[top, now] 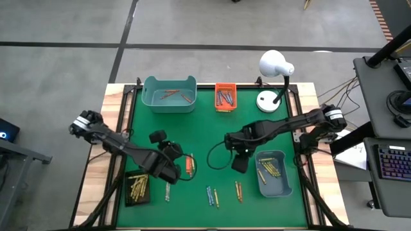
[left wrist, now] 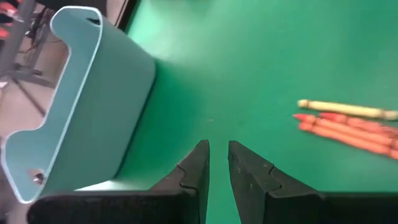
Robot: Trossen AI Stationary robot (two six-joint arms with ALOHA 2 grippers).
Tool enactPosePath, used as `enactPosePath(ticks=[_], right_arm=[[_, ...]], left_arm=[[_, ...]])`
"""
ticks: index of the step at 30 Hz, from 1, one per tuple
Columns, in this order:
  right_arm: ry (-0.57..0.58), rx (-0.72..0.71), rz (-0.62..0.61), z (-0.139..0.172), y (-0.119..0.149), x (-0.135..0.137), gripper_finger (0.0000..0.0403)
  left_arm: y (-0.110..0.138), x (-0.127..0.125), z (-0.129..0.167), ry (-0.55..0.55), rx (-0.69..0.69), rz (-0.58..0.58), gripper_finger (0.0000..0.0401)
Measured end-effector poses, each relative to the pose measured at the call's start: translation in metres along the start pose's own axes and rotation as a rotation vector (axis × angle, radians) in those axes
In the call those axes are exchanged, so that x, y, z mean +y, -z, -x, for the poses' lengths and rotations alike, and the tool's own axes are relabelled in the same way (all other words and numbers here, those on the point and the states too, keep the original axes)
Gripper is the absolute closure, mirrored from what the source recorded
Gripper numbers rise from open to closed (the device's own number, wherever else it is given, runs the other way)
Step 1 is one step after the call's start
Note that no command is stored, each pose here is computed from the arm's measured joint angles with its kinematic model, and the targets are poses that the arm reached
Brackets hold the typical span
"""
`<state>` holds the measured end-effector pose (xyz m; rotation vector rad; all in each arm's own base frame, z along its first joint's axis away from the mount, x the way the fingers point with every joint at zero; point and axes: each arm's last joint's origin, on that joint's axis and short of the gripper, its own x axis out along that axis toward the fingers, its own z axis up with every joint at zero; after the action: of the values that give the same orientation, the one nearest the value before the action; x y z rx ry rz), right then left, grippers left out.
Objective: Sort crayons
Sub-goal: Put the orange crayon into the green bin
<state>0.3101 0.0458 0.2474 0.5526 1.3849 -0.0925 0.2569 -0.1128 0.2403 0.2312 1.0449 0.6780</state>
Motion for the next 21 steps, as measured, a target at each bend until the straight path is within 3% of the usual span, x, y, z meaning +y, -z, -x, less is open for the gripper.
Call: enactPosePath(ticks=[4, 10, 21], right_arm=[[-0.071, 0.038, -0.112, 0.002, 0.007, 0.017, 0.0295], [-0.092, 0.089, -0.247, -0.003, 0.016, 0.044, 0.0301], [-0.054, 0.137, -0.343, -0.028, 0.017, 0.083, 0.0307]], left_arm=[[-0.002, 0.007, -0.008, -0.041, 0.019, -0.100, 0.0359], [-0.004, 0.021, 0.000, -0.129, -0.068, -0.211, 0.0359], [-0.004, 0.060, 0.030, -0.121, -0.196, -0.089, 0.0359]])
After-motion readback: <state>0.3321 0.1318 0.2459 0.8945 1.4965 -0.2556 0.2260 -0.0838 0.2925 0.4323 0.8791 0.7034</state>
